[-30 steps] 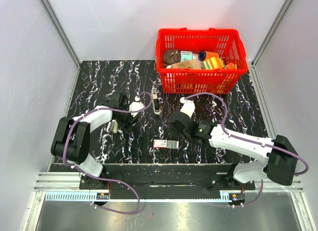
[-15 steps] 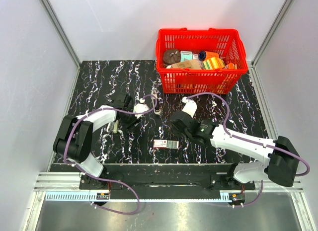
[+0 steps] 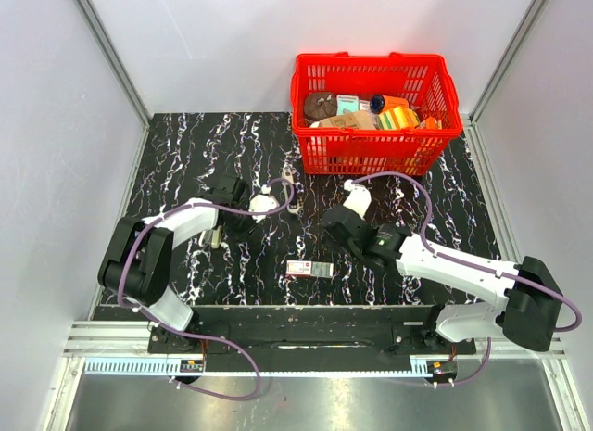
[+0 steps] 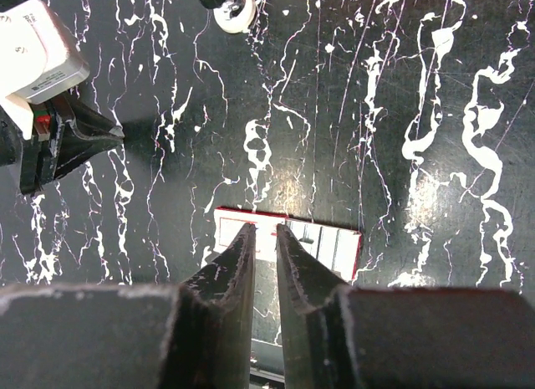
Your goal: Unload the staples from the stapler
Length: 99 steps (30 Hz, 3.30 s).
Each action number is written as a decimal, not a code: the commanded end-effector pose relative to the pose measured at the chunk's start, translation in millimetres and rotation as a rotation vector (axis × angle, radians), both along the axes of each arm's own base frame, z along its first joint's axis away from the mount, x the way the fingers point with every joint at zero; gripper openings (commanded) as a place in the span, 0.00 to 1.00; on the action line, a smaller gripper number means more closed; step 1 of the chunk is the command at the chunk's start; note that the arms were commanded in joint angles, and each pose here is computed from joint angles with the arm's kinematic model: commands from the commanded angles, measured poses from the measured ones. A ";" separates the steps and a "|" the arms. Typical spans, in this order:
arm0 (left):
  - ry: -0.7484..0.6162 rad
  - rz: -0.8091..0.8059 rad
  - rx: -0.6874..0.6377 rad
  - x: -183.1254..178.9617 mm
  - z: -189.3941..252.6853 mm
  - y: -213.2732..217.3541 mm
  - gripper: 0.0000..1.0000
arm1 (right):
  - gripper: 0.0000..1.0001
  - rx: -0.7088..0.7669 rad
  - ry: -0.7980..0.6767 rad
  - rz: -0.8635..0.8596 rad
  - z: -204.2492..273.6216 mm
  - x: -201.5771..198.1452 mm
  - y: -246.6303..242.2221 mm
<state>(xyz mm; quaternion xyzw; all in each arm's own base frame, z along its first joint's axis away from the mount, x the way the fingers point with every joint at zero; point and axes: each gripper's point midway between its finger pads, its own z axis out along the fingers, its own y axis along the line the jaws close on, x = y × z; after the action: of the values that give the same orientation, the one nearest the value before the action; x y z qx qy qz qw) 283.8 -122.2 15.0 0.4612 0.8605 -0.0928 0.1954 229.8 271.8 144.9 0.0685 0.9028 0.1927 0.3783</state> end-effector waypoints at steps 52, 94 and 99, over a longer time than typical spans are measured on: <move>0.420 -0.161 -1.381 -47.9 383.3 -125.1 0.00 | 0.56 0.585 -0.531 0.351 243.3 -4.1 66.5; 0.451 -0.132 -1.361 -52.0 373.7 -127.2 0.00 | 0.36 0.675 -0.576 0.422 268.5 9.0 85.9; 0.451 -0.124 -1.355 -51.8 370.6 -127.2 0.00 | 0.23 0.675 -0.579 0.410 267.9 10.7 82.7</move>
<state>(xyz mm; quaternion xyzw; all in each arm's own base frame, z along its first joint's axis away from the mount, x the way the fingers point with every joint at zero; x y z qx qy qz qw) 244.3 -251.5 378.4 0.2286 0.6152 -0.7176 0.2332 240.1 358.8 374.7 -0.0545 0.6838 0.5284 0.5002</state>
